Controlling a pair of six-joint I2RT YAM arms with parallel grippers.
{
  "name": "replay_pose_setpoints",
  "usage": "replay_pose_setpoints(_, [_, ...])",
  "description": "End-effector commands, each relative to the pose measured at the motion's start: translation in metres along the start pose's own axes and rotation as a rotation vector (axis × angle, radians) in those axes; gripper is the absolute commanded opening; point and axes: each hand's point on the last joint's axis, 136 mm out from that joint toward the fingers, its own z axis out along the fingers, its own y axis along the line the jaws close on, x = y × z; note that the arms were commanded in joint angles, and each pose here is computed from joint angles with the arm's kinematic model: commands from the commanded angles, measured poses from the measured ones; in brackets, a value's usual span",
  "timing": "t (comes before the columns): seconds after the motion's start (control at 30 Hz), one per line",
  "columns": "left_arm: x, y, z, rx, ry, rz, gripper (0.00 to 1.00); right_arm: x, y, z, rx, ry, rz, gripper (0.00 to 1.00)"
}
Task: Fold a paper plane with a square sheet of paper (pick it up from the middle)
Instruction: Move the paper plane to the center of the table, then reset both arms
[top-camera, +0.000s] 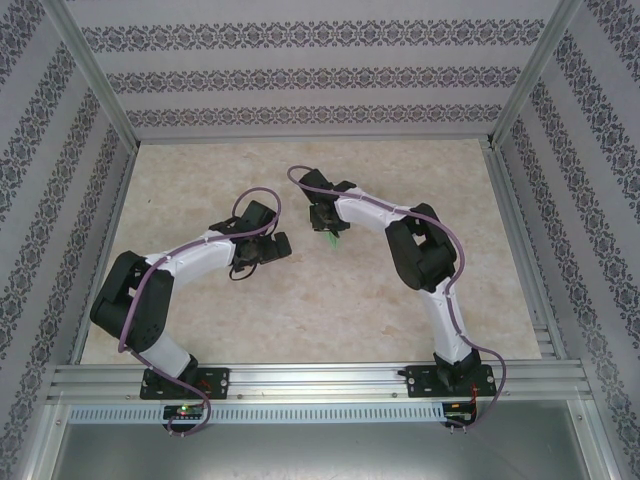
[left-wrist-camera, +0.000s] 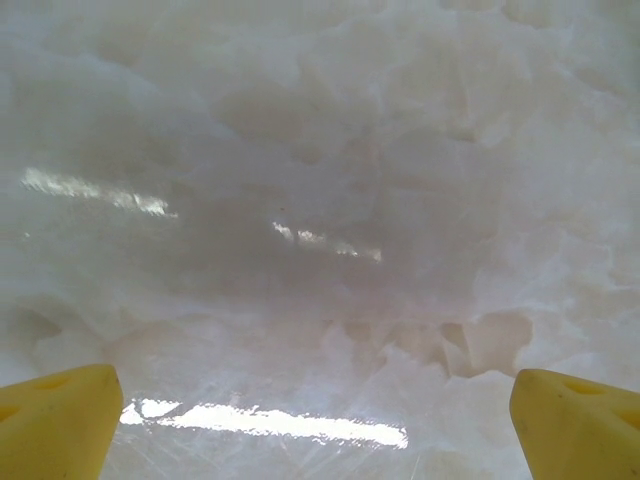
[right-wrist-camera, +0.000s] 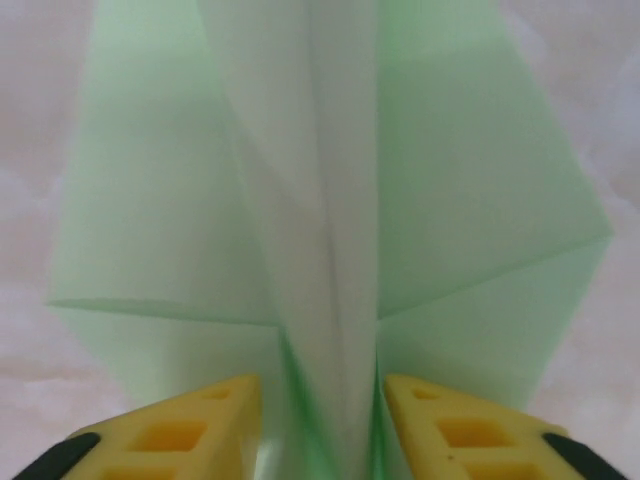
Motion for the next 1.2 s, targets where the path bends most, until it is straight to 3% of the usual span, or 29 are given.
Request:
replay_pose_setpoints(0.0, [-0.030,-0.005,-0.021,-0.024,-0.090,0.038,1.00,-0.050,0.006,-0.078,-0.053,-0.185,0.053,0.47])
replay_pose_setpoints(0.23, [-0.077,-0.006,-0.051,-0.038,-0.207,0.043,1.00,-0.072,-0.019,-0.158,-0.154,-0.338,0.126,0.76])
replay_pose_setpoints(0.37, [-0.107,0.009,-0.069,-0.048,-0.293,0.039,1.00,-0.078,-0.070,-0.196,-0.074,-0.480,0.141,0.97])
replay_pose_setpoints(0.57, [-0.146,0.065,-0.100,-0.162,-0.508,0.041,1.00,-0.060,-0.181,-0.215,0.156,-0.647,0.216,0.98])
replay_pose_setpoints(0.8, [-0.153,0.126,-0.122,-0.342,-0.719,0.087,1.00,-0.011,-0.290,-0.174,0.338,-0.677,0.331,0.98])
replay_pose_setpoints(0.93, [-0.142,0.143,-0.116,-0.366,-0.793,0.132,1.00,0.005,-0.313,-0.156,0.400,-0.687,0.318,0.98])
replay_pose_setpoints(1.17, [-0.139,0.126,-0.086,-0.205,-0.828,0.292,1.00,0.009,-0.308,-0.125,0.371,-0.724,0.185,0.98])
